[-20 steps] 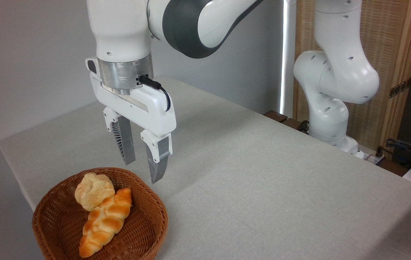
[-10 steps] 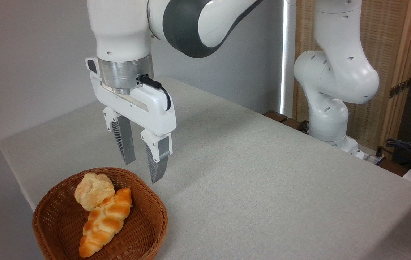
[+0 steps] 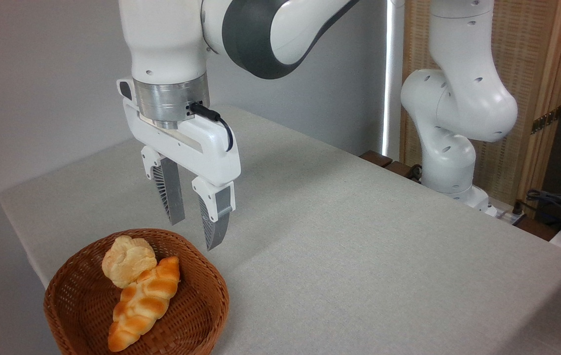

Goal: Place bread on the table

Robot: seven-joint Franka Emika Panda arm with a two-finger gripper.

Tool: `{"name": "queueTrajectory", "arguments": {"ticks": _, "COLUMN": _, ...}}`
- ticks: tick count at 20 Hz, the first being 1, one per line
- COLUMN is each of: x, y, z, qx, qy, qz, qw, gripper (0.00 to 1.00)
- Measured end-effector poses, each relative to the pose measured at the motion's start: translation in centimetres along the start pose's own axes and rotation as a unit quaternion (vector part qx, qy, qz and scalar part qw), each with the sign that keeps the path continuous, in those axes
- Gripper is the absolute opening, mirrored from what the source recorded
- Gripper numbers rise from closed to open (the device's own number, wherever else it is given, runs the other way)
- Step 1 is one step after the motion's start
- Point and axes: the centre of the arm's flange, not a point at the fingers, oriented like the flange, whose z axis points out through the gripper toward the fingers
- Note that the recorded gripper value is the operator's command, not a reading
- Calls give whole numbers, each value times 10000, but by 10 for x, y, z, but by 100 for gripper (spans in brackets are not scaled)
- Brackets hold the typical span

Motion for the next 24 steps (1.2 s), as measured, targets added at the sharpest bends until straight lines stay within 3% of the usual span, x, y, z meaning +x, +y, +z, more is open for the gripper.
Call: {"name": "queueTrajectory", "arguments": {"ticks": 24, "x": -1, "y": 1, "z": -1, "qx": -34, "qy": -43, "qz": 7, "qw": 10000, "gripper": 100}}
